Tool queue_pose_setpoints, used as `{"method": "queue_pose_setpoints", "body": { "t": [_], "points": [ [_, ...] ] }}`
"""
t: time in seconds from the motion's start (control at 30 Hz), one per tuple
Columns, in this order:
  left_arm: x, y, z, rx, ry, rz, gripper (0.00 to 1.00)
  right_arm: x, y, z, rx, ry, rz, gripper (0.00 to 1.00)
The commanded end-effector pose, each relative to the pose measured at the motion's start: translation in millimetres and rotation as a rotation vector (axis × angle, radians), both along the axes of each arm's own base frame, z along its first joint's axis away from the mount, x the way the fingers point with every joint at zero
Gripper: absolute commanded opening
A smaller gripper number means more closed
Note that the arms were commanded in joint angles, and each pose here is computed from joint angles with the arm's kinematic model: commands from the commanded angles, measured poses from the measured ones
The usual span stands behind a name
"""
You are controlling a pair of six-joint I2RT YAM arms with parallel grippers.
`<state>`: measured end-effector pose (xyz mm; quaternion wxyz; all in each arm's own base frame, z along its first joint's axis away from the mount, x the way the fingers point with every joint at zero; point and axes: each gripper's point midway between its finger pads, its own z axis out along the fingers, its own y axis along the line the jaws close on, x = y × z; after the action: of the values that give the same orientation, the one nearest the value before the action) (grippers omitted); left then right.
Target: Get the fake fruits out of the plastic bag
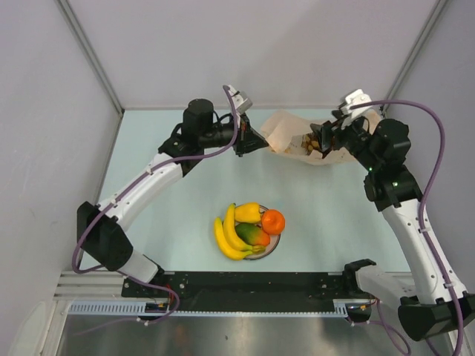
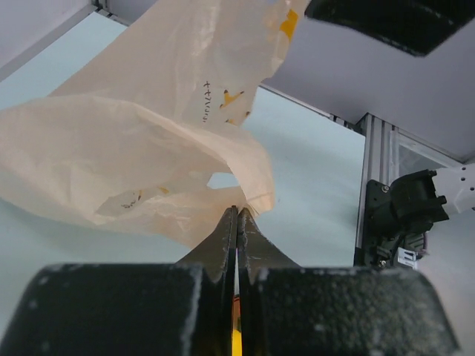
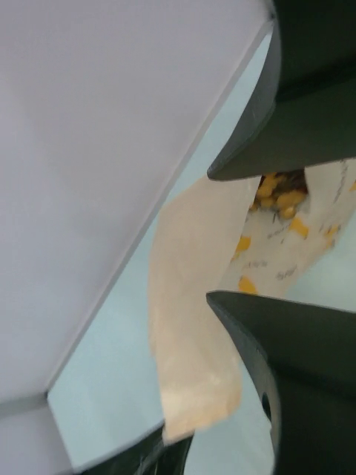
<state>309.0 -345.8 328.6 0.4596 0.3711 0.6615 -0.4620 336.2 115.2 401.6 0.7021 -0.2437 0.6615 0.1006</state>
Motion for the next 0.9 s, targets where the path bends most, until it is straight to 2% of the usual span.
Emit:
{"method": "queue_pose_setpoints", "body": {
  "t": [0.0, 0.03, 0.13, 0.3, 0.4, 0.5, 0.57, 0.6, 0.67, 0.77, 0.87],
  "points": [
    [-14, 1, 9, -0.021, -0.013, -0.016, 0.00, -7, 36, -8, -0.086, 0.010, 0.148, 0.56],
    [-14, 2, 1, -0.008, 0.000, -0.010, 0.00, -5, 37, -26, -0.104, 0.072, 0.154, 0.47],
    [-17, 5, -8, -0.002, 0.007, -0.002, 0.00, 9, 33, -59, -0.123, 0.183, 0.127, 0.36],
    [-22, 9, -16, 0.004, 0.020, 0.006, 0.00, 44, 16, -80, -0.142, 0.220, 0.009, 0.16],
    [-22, 10, -20, 0.006, 0.027, 0.014, 0.00, 49, 17, -98, -0.202, 0.251, 0.024, 0.10],
    [-21, 8, -21, -0.003, 0.035, 0.015, 0.00, 39, 25, -101, -0.206, 0.268, 0.081, 0.10],
    [-19, 7, -22, -0.004, 0.038, 0.022, 0.00, 25, 33, -89, -0.187, 0.247, 0.117, 0.15],
    [-18, 7, -21, -0.006, 0.040, 0.025, 0.00, 20, 35, -86, -0.180, 0.244, 0.126, 0.23],
    [-16, 6, -24, -0.006, 0.052, 0.033, 0.00, 7, 45, -79, -0.164, 0.235, 0.176, 0.26],
    [-14, 4, -24, -0.013, 0.072, 0.037, 0.00, -9, 53, -87, -0.195, 0.268, 0.214, 0.22],
    [-15, 3, -20, -0.022, 0.080, 0.034, 0.00, -12, 48, -113, -0.252, 0.351, 0.196, 0.14]
  ]
}}
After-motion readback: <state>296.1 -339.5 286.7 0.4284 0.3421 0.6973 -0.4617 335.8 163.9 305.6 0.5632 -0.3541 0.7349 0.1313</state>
